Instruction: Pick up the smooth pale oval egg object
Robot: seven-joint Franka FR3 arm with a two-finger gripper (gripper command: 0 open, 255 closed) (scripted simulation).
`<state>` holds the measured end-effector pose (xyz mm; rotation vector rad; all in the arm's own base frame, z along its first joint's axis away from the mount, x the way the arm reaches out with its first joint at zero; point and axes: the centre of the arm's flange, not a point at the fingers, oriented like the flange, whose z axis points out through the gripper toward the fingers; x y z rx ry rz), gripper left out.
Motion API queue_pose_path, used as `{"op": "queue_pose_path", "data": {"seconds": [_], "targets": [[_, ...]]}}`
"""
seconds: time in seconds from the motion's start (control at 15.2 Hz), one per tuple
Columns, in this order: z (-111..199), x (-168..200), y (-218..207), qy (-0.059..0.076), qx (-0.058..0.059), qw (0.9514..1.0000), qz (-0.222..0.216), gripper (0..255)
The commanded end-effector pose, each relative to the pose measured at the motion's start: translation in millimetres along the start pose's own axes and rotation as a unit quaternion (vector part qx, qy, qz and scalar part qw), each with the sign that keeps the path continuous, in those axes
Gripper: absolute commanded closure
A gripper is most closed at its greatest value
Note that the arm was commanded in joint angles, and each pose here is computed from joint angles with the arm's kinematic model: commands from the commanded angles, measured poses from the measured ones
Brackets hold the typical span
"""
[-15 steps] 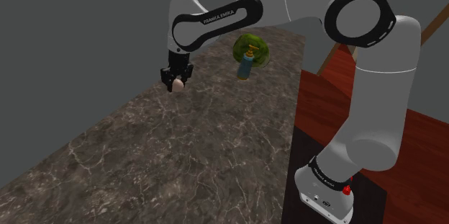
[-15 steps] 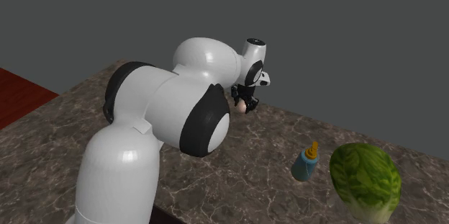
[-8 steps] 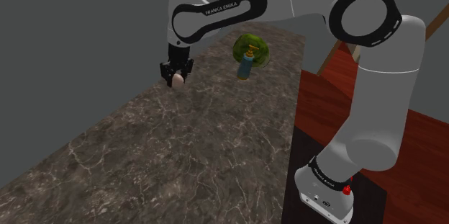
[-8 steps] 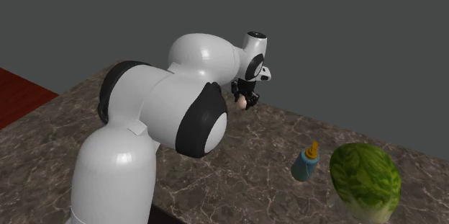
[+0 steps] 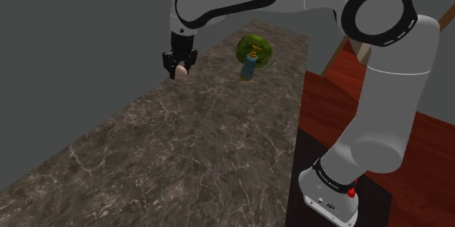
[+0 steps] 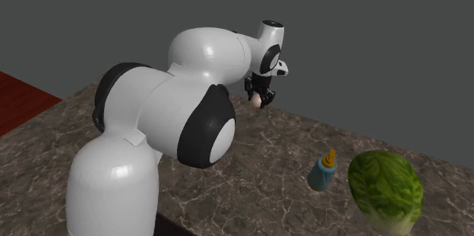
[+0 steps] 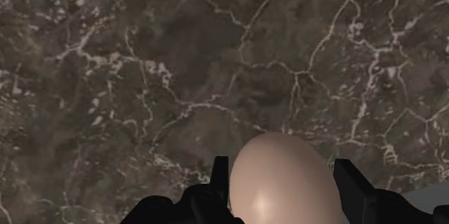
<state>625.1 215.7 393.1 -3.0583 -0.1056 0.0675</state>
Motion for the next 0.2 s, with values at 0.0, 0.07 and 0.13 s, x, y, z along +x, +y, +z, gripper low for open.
{"op": "queue_pose_path", "data": {"seconds": [0.0, 0.07, 0.13], "targets": [[-11.0, -0.5, -1.2, 0.0, 0.0, 1.0, 0.0, 255], [-11.8, -0.6, -1.3, 0.0, 0.0, 1.0, 0.0, 255], [-11.8, -0.6, -1.3, 0.0, 0.0, 1.0, 0.0, 255]]}}
